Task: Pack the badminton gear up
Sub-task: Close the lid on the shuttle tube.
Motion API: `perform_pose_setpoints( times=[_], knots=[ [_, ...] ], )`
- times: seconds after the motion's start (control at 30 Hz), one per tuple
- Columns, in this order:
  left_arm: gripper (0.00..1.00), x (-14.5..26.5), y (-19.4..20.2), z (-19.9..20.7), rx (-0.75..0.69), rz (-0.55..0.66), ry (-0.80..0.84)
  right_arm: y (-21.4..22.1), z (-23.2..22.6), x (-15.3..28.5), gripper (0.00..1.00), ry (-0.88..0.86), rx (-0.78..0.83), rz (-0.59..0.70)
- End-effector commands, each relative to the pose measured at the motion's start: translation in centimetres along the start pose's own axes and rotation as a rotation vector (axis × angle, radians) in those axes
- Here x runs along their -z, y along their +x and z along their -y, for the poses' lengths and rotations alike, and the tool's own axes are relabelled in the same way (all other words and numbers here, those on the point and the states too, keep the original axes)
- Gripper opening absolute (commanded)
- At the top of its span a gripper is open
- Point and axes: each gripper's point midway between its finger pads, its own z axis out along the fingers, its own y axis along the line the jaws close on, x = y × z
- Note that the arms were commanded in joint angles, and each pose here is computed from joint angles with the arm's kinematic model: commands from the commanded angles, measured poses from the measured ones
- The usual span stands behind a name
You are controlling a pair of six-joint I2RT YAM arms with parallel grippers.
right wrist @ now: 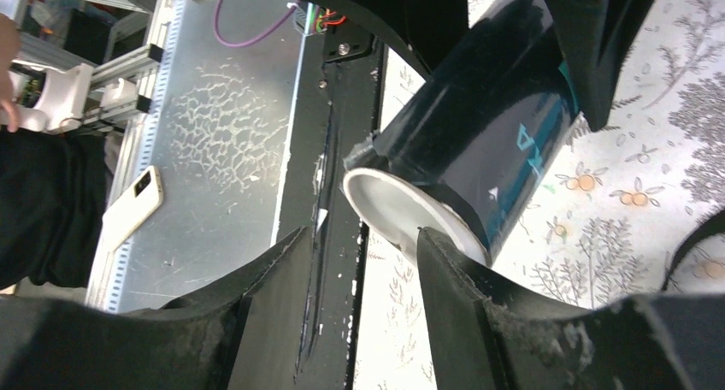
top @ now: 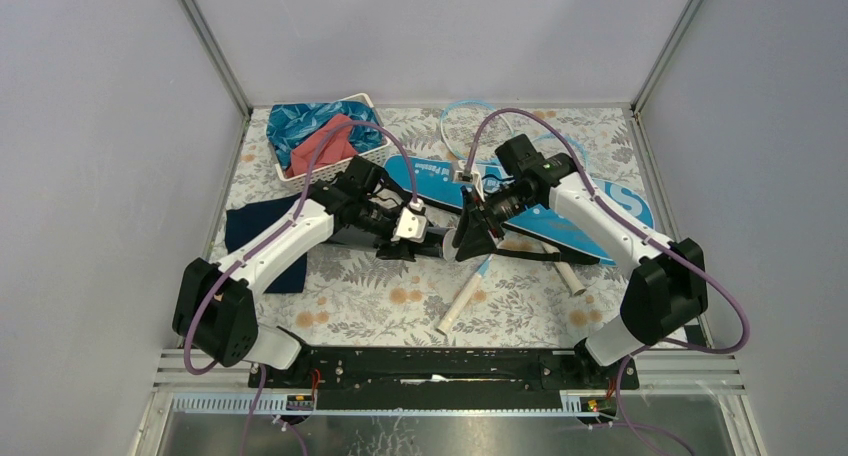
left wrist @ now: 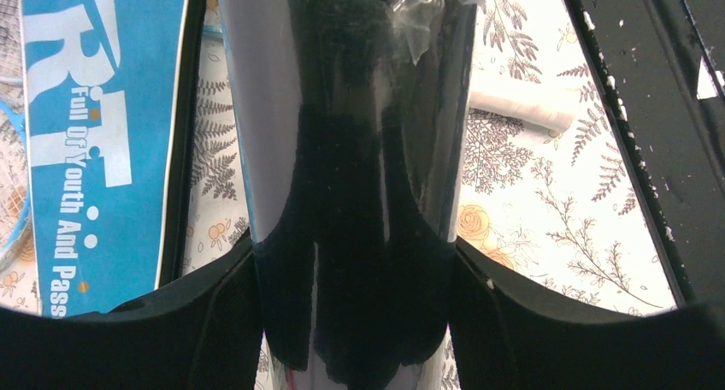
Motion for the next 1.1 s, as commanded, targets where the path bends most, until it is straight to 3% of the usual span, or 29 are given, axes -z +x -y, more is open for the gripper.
perform_pose_setpoints(
  times=[0.0, 0.4, 1.07],
  knots=[
    [0.00, 0.7, -6.6, -0.7, -0.176, 0.222, 0.002, -2.0, 3.0, 1.8, 0.56, 0.146, 0.152, 0.012],
    [0.00, 0.1, -6.6, -0.4, -0.201, 0.214, 0.025, -2.0, 3.6, 1.1, 0.49, 0.062, 0.106, 0.013],
    [0.00, -0.3, -3.9, -4.6, -0.180, 0.033, -0.136, 0.2, 4.2, -0.3, 0.45, 0.050, 0.033, -0.065]
  ],
)
